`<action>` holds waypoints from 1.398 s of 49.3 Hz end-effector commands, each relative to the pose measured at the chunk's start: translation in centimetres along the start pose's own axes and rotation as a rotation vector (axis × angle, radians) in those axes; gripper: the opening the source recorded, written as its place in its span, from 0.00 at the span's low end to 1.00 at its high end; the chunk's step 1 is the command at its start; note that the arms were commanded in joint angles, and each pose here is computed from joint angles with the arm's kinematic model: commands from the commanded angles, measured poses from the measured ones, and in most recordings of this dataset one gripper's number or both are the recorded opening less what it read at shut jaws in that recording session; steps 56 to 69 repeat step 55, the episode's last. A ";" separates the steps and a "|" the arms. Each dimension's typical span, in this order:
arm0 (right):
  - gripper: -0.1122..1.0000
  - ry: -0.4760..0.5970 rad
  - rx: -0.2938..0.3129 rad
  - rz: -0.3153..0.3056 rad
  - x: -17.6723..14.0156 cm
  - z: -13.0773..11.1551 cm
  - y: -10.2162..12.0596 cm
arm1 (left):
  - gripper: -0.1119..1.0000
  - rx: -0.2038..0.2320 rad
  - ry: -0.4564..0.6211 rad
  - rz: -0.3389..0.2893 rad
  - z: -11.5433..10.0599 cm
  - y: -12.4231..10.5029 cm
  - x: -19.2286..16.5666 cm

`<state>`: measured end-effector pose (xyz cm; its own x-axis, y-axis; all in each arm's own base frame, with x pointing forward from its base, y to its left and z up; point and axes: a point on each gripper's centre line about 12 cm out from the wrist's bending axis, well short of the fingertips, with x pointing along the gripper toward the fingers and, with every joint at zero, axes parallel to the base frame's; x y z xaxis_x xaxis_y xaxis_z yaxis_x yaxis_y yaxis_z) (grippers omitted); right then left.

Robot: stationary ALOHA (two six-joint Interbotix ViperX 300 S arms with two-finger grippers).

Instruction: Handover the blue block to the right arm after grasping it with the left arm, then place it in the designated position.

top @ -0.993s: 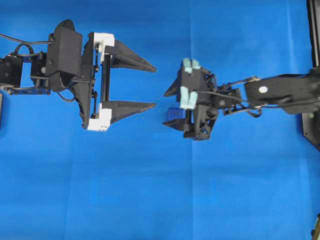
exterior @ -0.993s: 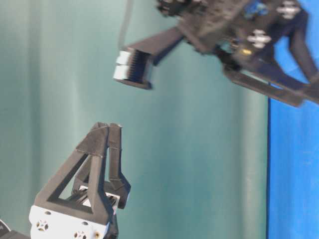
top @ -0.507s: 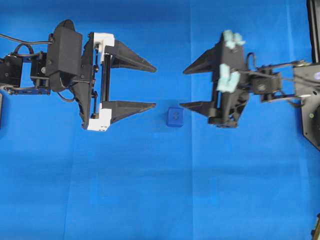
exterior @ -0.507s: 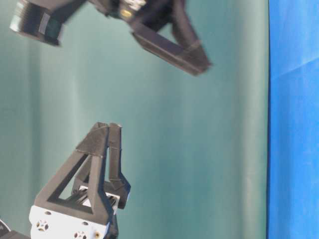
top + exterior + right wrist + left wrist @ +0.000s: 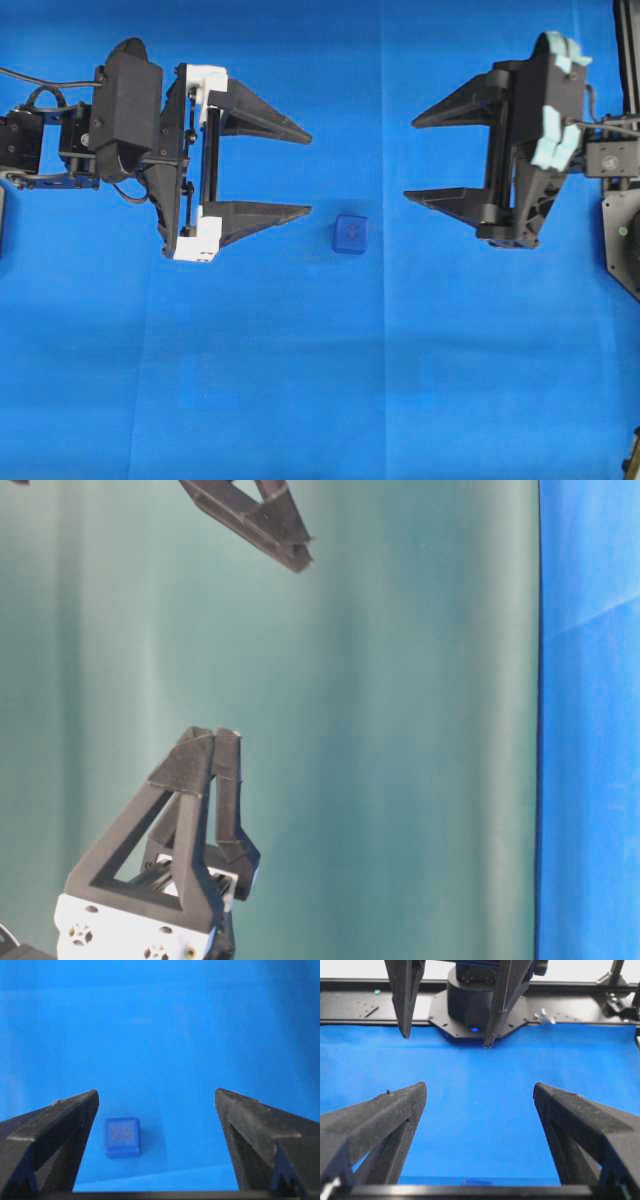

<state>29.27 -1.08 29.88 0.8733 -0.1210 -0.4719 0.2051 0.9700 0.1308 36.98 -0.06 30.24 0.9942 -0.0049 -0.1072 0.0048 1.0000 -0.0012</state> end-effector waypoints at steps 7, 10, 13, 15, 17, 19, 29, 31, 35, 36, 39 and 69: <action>0.90 -0.021 -0.002 0.009 -0.2 0.6 0.2 | 0.93 0.003 -0.038 -0.002 1.3 -0.1 -0.4; 0.90 -0.029 -0.005 0.014 -0.3 0.7 0.3 | 0.93 0.003 -0.040 -0.002 1.4 -0.1 -0.4; 0.90 -0.047 -0.011 0.024 -0.4 0.9 0.4 | 0.93 0.002 -0.040 -0.002 1.4 -0.1 -0.4; 0.90 -0.062 -0.015 0.033 -0.5 1.0 0.5 | 0.93 0.002 -0.040 -0.003 1.4 -0.1 -0.4; 0.90 -0.081 -0.019 0.044 -0.6 1.2 0.6 | 0.93 0.004 -0.040 -0.003 1.4 -0.1 -0.4; 0.90 -0.102 -0.024 0.056 -0.7 1.4 0.7 | 0.93 0.002 -0.040 -0.002 1.4 -0.1 -0.4; 0.89 -0.199 -0.063 0.123 -1.3 1.9 1.3 | 0.93 0.000 -0.040 -0.002 1.3 -0.1 -0.4; 0.89 -0.220 -0.069 0.138 -1.4 2.0 1.4 | 0.93 0.000 -0.038 -0.002 1.3 -0.1 -0.4; 0.89 -0.253 -0.074 0.167 -1.2 1.8 1.5 | 0.93 0.000 -0.041 -0.003 1.4 -0.1 -0.4; 0.89 -0.262 -0.075 0.173 -1.2 1.8 1.5 | 0.93 0.000 -0.043 -0.003 1.4 -0.1 -0.4; 0.89 -0.280 -0.074 0.188 -1.0 1.6 1.4 | 0.93 0.000 -0.046 -0.003 1.5 -0.1 -0.4; 0.89 -0.298 -0.070 0.199 -0.3 0.2 0.5 | 0.93 -0.003 -0.043 -0.003 1.4 -0.1 -0.4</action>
